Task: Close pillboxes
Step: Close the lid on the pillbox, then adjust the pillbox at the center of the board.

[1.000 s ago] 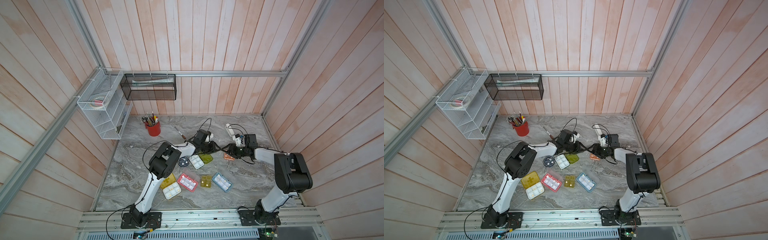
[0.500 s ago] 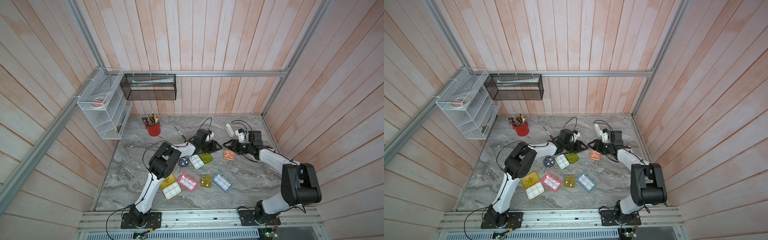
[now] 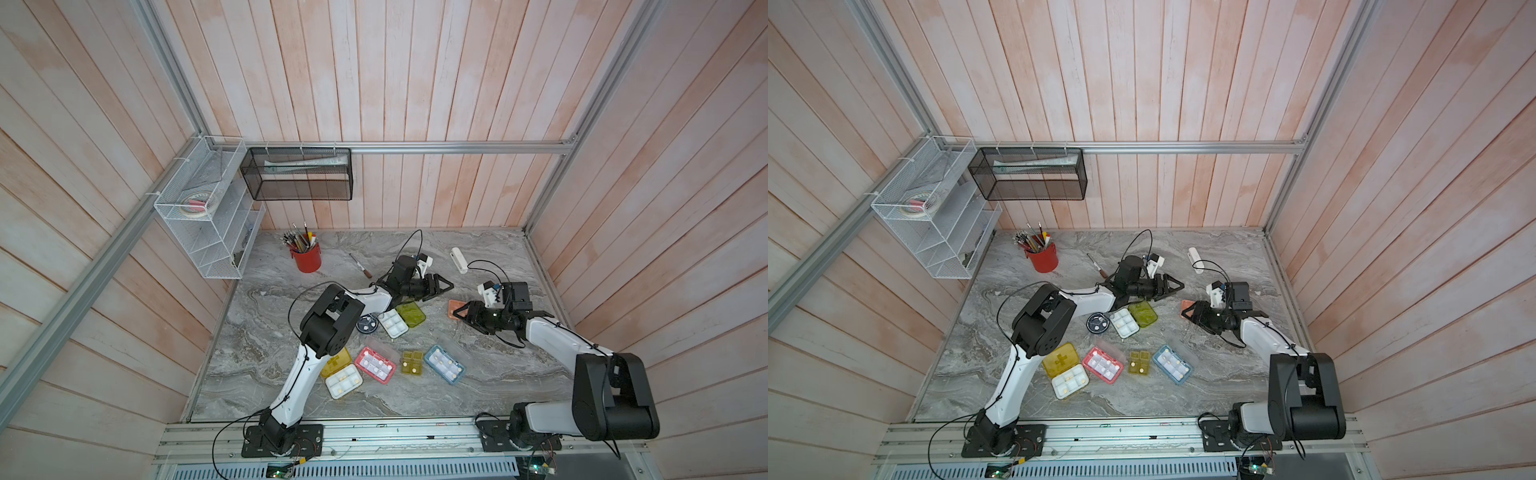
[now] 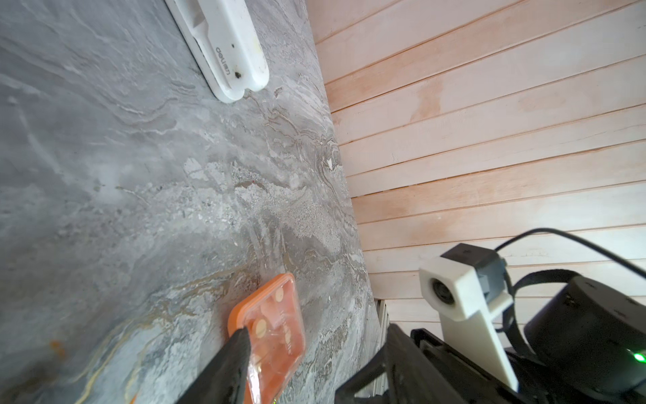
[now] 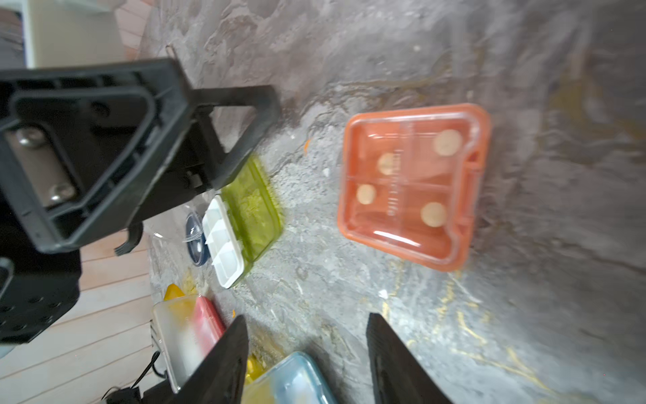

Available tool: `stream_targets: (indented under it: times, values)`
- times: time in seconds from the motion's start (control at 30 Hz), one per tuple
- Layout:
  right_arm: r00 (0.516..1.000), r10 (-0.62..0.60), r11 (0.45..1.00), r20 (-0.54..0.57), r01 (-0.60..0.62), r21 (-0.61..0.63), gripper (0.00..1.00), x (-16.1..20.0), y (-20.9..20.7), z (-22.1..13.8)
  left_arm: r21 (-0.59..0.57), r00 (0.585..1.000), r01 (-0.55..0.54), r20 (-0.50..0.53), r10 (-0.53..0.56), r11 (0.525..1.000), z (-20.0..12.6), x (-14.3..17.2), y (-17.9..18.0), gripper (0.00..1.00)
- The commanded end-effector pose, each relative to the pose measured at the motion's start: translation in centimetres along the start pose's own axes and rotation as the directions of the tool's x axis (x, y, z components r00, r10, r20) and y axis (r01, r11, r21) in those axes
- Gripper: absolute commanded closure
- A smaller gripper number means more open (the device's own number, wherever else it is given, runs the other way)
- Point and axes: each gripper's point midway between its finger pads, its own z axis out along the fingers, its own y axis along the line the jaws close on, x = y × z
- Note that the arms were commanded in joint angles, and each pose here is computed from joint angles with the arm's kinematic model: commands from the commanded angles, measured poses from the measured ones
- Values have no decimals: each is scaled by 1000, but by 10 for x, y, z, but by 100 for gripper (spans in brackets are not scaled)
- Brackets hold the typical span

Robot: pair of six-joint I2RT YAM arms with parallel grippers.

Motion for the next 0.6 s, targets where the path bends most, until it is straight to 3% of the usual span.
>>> stream_targets:
  times: [0.0,0.23,0.57]
  values:
    - [997,38,993,69,-45,109,43,-15,-25,-9,10,999,-26,-22,26,1000,2,6,-3,36]
    - [996,56,987,67,-65,149,43,-47,-43,4,-14,996,-90,-4,90,996,-14,-2,-26,35]
    - [996,85,995,40,-87,53,43,-70,-36,28,-58,983,-182,19,184,981,-55,-8,-69,35]
